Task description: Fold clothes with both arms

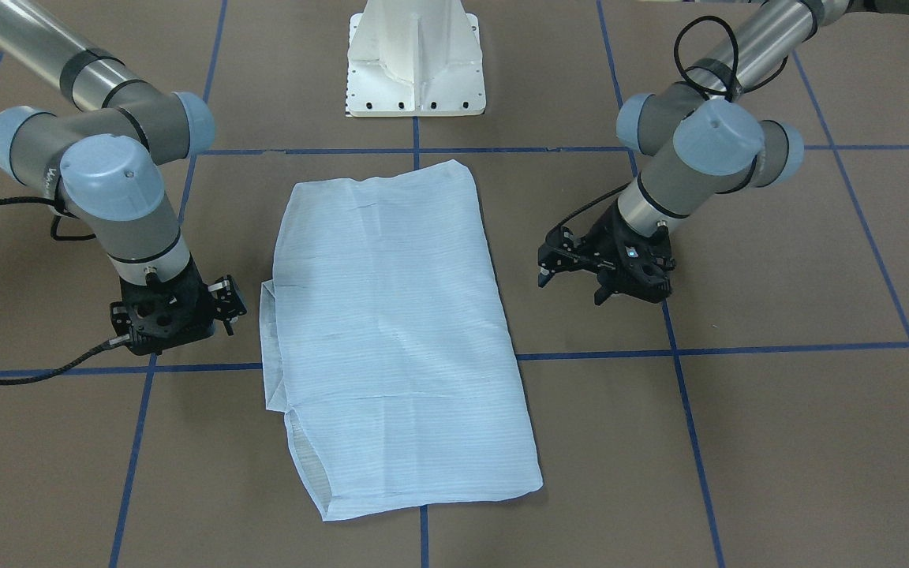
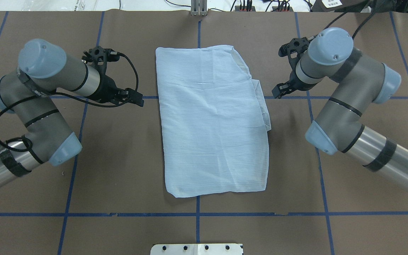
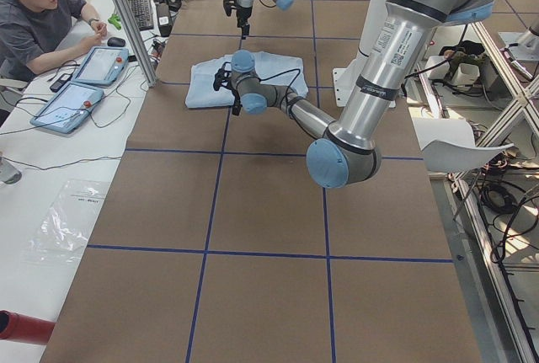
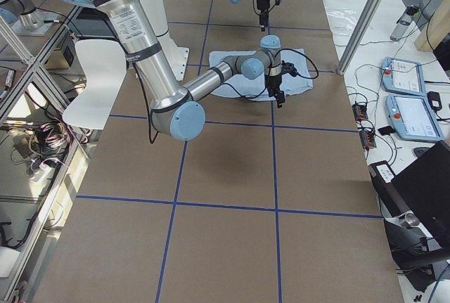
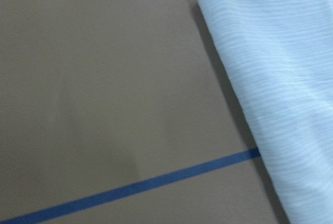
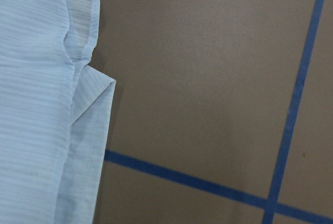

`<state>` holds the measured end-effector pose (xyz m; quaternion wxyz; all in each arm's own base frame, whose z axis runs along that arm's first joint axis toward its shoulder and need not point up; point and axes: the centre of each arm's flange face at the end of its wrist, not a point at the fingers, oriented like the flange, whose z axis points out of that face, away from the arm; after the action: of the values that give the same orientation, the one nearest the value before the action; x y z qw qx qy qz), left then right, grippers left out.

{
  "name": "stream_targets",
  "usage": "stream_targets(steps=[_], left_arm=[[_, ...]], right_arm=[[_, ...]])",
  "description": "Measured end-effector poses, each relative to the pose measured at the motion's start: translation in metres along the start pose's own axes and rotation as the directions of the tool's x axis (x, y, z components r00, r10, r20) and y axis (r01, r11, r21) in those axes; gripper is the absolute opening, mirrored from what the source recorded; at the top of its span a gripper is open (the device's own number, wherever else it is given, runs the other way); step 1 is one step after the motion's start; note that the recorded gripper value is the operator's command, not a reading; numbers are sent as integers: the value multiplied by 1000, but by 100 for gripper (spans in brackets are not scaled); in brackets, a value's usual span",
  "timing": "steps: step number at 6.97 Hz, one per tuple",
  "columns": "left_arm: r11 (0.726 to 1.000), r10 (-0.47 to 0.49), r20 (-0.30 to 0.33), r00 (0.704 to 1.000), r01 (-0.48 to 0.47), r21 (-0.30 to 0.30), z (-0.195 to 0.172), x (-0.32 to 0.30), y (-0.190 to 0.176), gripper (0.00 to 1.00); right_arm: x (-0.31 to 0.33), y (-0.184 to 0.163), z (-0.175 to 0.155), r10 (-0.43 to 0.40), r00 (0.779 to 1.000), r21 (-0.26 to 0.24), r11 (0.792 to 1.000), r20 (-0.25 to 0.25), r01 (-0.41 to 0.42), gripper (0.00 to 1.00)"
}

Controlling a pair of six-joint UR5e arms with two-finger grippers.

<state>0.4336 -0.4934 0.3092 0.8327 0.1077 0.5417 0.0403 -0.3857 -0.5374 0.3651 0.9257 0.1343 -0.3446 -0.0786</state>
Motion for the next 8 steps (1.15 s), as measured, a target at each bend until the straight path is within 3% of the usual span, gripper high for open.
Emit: stream_targets(steps=[1, 2, 4, 5, 6, 8], left_arm=[[997, -66, -33, 997, 65, -34, -1, 34, 41, 100], [990, -131, -29, 991, 129, -64, 2, 66, 81, 100], [970, -220, 57, 974, 224, -90, 26, 109, 152, 100], [963, -249, 84, 965, 256, -89, 39, 117, 176, 100], [953, -279, 99, 955, 289, -97, 49, 125, 195, 100], [937, -325, 109, 940, 335, -98, 57, 134, 212, 89]], right_arm=[[3, 27, -20, 129, 990, -3, 992, 59, -129, 100], [3, 56, -34, 231, 966, -9, 973, 115, -232, 100], [-4, 109, -36, 411, 877, -32, 908, 251, -417, 100], [-13, 126, -32, 469, 839, -41, 878, 278, -477, 100], [-26, 139, -25, 499, 819, -34, 858, 282, -512, 100], [-44, 154, -16, 515, 810, -14, 846, 281, -533, 100]])
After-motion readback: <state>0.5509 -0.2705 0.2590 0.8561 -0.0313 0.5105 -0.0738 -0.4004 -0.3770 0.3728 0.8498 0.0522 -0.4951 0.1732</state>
